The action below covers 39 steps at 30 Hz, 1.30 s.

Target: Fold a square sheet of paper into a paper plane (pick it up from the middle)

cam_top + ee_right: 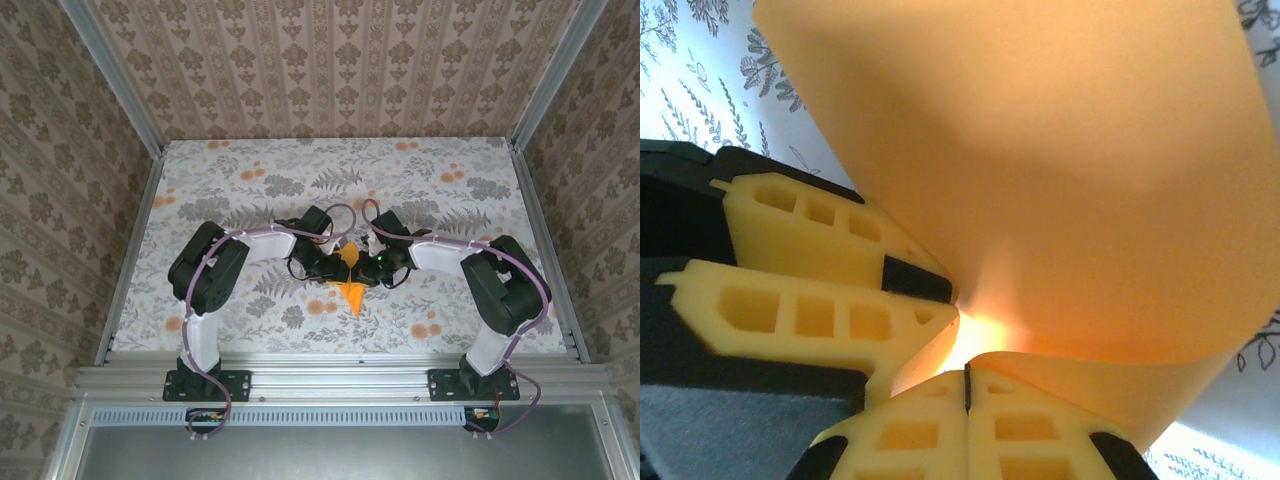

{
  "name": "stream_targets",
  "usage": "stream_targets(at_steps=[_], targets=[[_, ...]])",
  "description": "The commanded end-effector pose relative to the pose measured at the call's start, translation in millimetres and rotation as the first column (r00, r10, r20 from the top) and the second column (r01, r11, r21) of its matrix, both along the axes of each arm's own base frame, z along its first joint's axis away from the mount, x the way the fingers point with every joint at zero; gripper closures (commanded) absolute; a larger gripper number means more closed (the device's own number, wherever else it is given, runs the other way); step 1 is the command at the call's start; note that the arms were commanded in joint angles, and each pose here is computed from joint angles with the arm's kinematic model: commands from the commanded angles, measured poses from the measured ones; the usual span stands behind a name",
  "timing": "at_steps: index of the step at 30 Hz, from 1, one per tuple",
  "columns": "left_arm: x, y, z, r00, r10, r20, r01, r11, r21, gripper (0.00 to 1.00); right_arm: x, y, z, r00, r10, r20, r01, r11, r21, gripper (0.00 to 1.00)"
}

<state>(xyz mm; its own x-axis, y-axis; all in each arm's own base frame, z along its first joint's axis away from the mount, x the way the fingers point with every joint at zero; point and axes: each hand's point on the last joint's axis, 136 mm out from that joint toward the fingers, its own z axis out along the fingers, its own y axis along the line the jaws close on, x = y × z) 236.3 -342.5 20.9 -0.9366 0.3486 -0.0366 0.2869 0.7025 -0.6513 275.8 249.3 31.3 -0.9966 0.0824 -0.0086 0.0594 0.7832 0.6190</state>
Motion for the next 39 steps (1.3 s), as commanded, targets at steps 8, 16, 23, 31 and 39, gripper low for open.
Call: stream_targets(at_steps=[8, 16, 23, 31, 39], targets=[[-13, 27, -17, 0.997, 0.048, -0.066, -0.041, 0.994, 0.106, 0.75, 8, -2, -23, 0.998, -0.06, -0.007, 0.06, 0.998, -0.012, 0.95], [5, 18, 10, 0.997, 0.061, -0.04, -0.06, 0.997, 0.039, 0.73, 6, -5, -29, 0.999, -0.049, -0.02, 0.049, 0.998, -0.036, 0.95], [21, 16, 12, 0.998, 0.062, -0.029, -0.061, 0.997, 0.036, 0.73, 7, -5, -29, 0.999, -0.041, -0.018, 0.04, 0.998, -0.041, 0.95], [31, 14, 4, 0.997, 0.068, -0.035, -0.067, 0.997, 0.042, 0.74, 8, -5, -27, 0.999, -0.033, -0.011, 0.033, 0.999, -0.038, 0.93], [25, 18, -10, 0.996, 0.07, -0.06, -0.066, 0.996, 0.064, 0.75, 11, 2, -20, 1.0, -0.023, 0.02, 0.023, 1.0, -0.003, 0.9]])
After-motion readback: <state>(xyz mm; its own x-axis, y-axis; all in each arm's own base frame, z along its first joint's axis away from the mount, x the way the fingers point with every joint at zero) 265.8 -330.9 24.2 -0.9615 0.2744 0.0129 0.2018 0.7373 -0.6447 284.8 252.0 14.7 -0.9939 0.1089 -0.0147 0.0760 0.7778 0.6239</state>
